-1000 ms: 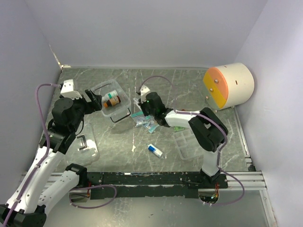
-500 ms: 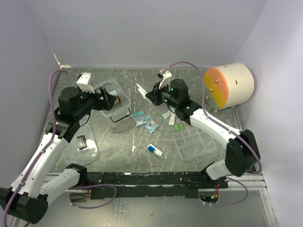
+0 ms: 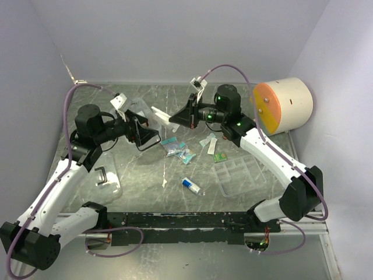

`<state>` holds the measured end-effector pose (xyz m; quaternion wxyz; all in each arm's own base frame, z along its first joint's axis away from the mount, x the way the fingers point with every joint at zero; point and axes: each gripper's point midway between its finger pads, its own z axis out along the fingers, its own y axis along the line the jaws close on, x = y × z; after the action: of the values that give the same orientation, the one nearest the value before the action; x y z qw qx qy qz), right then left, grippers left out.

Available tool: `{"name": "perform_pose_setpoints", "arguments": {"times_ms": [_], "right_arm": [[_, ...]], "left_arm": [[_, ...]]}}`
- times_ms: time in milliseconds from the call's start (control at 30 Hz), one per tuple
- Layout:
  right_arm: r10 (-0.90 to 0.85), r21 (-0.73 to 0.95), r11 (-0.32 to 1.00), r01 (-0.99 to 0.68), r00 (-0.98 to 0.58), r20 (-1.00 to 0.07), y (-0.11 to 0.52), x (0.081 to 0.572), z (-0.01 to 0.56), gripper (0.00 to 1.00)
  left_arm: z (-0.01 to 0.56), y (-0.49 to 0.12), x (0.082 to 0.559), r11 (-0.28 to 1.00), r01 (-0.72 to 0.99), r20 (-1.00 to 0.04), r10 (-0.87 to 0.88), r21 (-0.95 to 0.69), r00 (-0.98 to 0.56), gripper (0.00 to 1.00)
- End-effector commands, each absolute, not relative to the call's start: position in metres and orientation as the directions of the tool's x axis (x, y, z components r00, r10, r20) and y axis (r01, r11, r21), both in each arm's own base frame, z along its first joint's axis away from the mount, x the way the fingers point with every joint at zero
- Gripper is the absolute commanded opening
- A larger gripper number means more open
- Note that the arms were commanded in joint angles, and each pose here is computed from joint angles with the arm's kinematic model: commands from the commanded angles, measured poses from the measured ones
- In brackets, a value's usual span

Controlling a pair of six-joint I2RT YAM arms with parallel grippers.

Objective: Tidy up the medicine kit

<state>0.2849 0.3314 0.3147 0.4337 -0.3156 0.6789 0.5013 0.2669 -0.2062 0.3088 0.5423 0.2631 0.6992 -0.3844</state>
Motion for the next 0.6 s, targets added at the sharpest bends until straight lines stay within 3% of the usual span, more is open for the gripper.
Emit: {"name": "perform_pose_setpoints", "arguments": {"times_ms": [0,233,400,567], "right_arm": [[0.02,0.49,0.156,-0.857,-0.494,-0.869,0.336,0.266,0.346,0.0],[-0.001,0.532,0.142,-0.835,-0.538,-0.843,0.324,0.249,0.333,0.0],[-0.032,0.517,0.056,-0.854,-0.519,-0.854,0.322,0.235,0.328,0.0],[-0.04,0.524,-0.043,-0.851,-0.523,-0.852,0.322,0.22,0.329,0.0]], "left_arm": [[0.317,-0.217,0.248,0.435,0.88,-0.975,0.021,-0.191,-0.222,0.91],[0.319,-0.196,0.249,0.527,0.846,-0.975,0.137,-0.077,-0.175,0.93],[0.306,-0.193,0.23,0.494,0.867,-0.971,0.165,-0.07,-0.173,0.92],[0.318,-0.197,0.215,0.418,0.908,-0.985,0.169,0.029,-0.046,0.96]]}}
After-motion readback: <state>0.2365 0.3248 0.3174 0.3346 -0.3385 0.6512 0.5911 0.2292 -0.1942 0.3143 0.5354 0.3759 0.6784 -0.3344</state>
